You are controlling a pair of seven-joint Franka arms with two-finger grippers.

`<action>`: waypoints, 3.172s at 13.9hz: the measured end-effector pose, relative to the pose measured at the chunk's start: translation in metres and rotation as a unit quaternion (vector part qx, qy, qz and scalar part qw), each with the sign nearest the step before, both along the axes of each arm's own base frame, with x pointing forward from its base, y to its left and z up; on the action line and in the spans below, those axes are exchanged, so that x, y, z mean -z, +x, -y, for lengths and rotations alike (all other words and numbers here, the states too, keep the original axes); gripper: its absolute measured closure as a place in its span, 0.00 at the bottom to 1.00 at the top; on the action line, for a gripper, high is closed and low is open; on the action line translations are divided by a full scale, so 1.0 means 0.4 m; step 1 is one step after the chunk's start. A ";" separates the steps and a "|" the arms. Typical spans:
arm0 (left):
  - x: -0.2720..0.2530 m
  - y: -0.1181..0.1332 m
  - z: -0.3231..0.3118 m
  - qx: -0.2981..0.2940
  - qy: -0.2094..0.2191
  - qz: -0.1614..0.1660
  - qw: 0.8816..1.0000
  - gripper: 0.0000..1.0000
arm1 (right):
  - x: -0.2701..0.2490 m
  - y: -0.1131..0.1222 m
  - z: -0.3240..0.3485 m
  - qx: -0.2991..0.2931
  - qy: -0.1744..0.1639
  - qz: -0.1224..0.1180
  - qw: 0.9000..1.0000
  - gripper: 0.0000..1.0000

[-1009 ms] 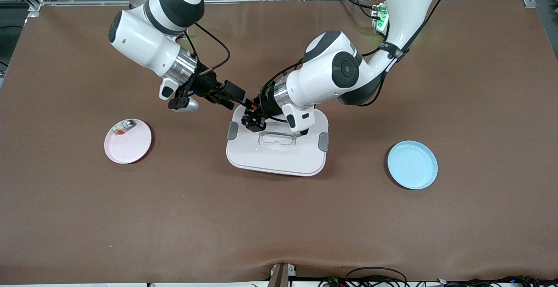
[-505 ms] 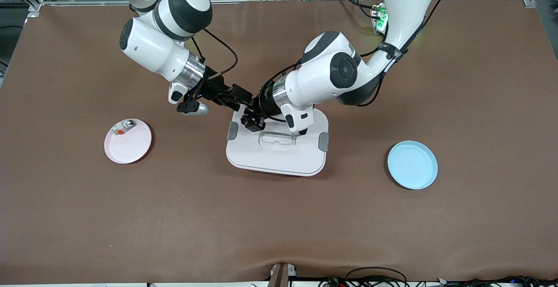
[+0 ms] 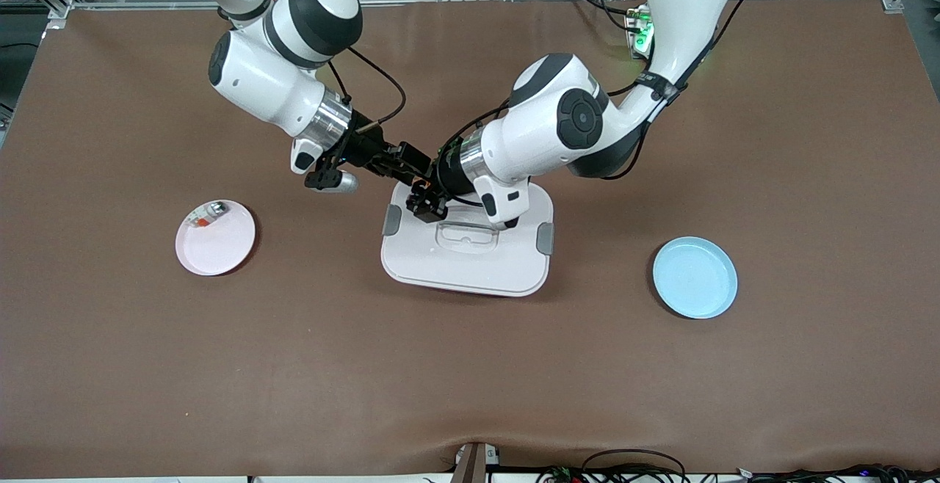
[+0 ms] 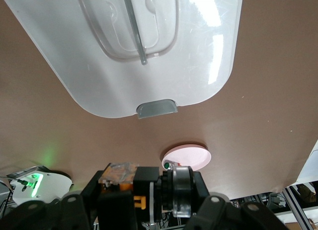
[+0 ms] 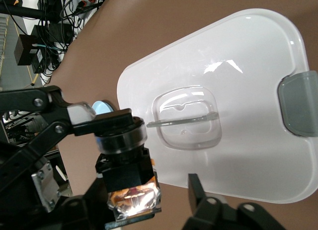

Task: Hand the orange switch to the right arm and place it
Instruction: 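Grasp the switch with the right gripper beside the left gripper, then open the left gripper and withdraw it while the right gripper carries the switch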

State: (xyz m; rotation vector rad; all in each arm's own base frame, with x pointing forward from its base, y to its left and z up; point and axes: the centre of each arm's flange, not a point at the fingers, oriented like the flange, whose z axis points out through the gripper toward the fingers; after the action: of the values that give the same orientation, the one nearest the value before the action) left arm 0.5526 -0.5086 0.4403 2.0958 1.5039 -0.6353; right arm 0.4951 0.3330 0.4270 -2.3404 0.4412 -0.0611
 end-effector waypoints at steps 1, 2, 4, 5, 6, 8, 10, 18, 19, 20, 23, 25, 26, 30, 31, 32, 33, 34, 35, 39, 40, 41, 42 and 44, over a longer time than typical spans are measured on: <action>0.002 0.000 0.000 0.000 0.000 0.000 1.000 0.28 | -0.004 0.001 -0.001 0.001 0.002 0.001 1.000 0.42; 0.005 -0.001 0.002 0.000 0.000 -0.001 1.000 0.28 | -0.010 0.002 -0.004 0.000 0.004 0.002 1.000 0.54; 0.007 0.001 0.001 0.000 0.001 -0.002 1.000 0.28 | -0.008 0.003 -0.004 -0.003 0.003 0.005 1.000 0.59; 0.007 0.001 0.001 0.000 0.001 -0.002 1.000 0.28 | -0.007 0.003 -0.004 -0.003 0.003 0.005 1.000 0.59; 0.008 0.001 0.001 0.000 0.001 -0.002 1.000 0.28 | -0.007 0.003 -0.004 -0.003 0.003 0.005 1.000 0.59; 0.008 0.001 0.001 0.000 0.001 -0.002 1.000 0.28 | -0.007 0.003 -0.004 -0.003 0.003 0.005 1.000 0.59; 0.008 0.001 0.001 0.000 0.001 -0.002 1.000 0.28 | -0.007 0.003 -0.004 -0.003 0.003 0.005 1.000 0.59; -0.013 0.022 -0.012 0.011 -0.007 0.025 1.000 0.00 | -0.020 0.007 -0.008 -0.004 0.007 0.007 1.000 0.59; -0.016 0.034 -0.024 0.006 -0.003 0.029 1.000 0.00 | -0.027 0.013 -0.006 -0.003 0.009 0.010 1.000 0.59; -0.017 0.047 -0.042 0.001 0.003 0.032 0.999 0.00 | -0.036 0.020 -0.002 -0.003 0.011 0.011 1.000 0.59; -0.062 0.115 -0.121 -0.018 0.017 0.077 0.997 0.00 | -0.060 0.012 0.006 -0.057 0.025 -0.039 0.997 0.59; -0.098 0.147 -0.173 -0.018 0.048 0.121 0.991 0.00 | -0.093 0.012 0.045 -0.104 0.002 -0.046 0.994 0.59; -0.115 0.158 -0.195 -0.009 0.070 0.149 0.986 0.00 | -0.114 0.011 0.070 -0.135 -0.031 -0.042 0.989 0.59; -0.157 0.192 -0.311 0.077 0.163 0.217 0.959 0.00 | -0.229 -0.013 0.164 -0.266 -0.188 -0.029 0.945 0.59; -0.153 0.207 -0.352 0.097 0.183 0.218 0.954 0.00 | -0.256 -0.012 0.198 -0.299 -0.207 -0.020 0.931 0.59; -0.146 0.223 -0.399 0.117 0.200 0.215 0.949 0.00 | -0.276 -0.003 0.245 -0.333 -0.220 -0.006 0.917 0.59; -0.142 0.241 -0.453 0.136 0.213 0.211 0.944 0.00 | -0.288 0.009 0.303 -0.368 -0.235 0.012 0.900 0.59; -0.142 0.257 -0.508 0.154 0.222 0.207 0.940 0.00 | -0.294 0.022 0.366 -0.405 -0.254 0.030 0.878 0.59; -0.146 0.272 -0.565 0.170 0.230 0.206 0.936 0.00 | -0.298 0.034 0.426 -0.442 -0.273 0.047 0.853 0.59; -0.170 0.320 -0.800 0.253 0.253 0.215 0.909 0.00 | -0.300 0.075 0.619 -0.560 -0.315 0.094 0.760 0.59; -0.171 0.327 -0.859 0.279 0.265 0.214 0.898 0.00 | -0.299 0.083 0.658 -0.584 -0.324 0.103 0.738 0.59; -0.175 0.331 -0.911 0.306 0.281 0.214 0.884 0.00 | -0.294 0.092 0.689 -0.603 -0.333 0.112 0.717 0.59; -0.181 0.333 -0.950 0.328 0.293 0.214 0.872 0.00 | -0.282 0.100 0.712 -0.617 -0.342 0.121 0.698 0.59; -0.198 0.326 -1.004 0.360 0.304 0.209 0.857 0.00 | -0.229 0.115 0.748 -0.639 -0.351 0.141 0.670 0.59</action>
State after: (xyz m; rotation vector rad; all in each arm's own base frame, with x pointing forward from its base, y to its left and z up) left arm 0.6829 -0.1068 0.5194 3.0561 0.6761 0.1302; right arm 0.5410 0.0336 0.5186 -2.7195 -1.6953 0.1017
